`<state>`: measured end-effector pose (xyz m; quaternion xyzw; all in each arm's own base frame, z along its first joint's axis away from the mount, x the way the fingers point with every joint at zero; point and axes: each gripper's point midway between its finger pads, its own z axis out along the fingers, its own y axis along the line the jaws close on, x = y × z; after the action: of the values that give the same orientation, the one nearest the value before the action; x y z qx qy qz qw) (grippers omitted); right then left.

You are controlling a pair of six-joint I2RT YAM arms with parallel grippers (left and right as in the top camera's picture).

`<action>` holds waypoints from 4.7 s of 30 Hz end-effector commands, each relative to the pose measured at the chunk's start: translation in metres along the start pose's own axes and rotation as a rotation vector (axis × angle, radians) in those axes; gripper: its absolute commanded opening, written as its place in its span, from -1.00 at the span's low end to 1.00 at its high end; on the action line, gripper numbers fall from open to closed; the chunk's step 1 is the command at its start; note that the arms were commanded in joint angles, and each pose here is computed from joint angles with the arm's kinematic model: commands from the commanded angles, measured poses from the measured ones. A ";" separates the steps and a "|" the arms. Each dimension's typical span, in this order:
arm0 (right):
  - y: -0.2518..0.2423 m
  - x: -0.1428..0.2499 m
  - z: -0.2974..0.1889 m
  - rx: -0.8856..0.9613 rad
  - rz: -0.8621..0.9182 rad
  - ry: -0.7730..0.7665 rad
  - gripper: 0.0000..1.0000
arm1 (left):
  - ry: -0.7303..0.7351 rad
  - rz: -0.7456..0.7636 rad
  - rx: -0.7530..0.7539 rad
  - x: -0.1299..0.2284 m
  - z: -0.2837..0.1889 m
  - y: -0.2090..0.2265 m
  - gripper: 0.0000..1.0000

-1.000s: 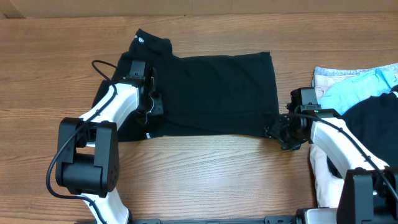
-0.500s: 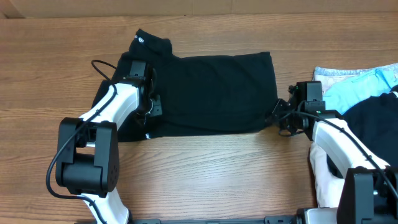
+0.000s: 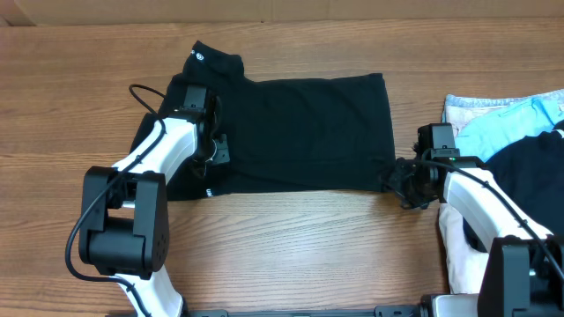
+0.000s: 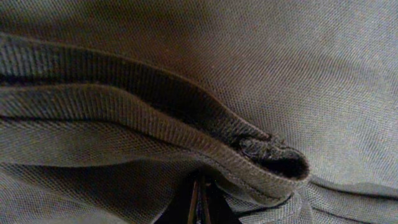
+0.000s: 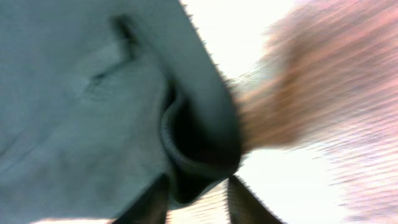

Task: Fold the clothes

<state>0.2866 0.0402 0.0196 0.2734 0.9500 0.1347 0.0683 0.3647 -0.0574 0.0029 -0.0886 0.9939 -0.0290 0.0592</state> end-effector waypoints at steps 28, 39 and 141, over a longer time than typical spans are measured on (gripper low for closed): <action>0.057 -0.028 0.032 -0.314 -0.307 -0.028 0.11 | -0.022 -0.001 -0.020 -0.008 -0.002 0.003 -0.80; 0.055 -0.050 0.025 -0.297 -0.295 -0.090 0.18 | -0.022 -0.001 -0.020 -0.008 -0.002 0.003 -0.75; 0.049 -0.045 -0.046 -0.146 -0.064 -0.091 -0.92 | -0.045 -0.001 -0.016 -0.014 -0.003 0.002 -0.31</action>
<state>0.3282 0.0521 0.0877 0.2183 0.9452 0.2020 0.1350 0.3707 -0.0561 0.0043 -0.0888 0.9932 -0.0256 0.0713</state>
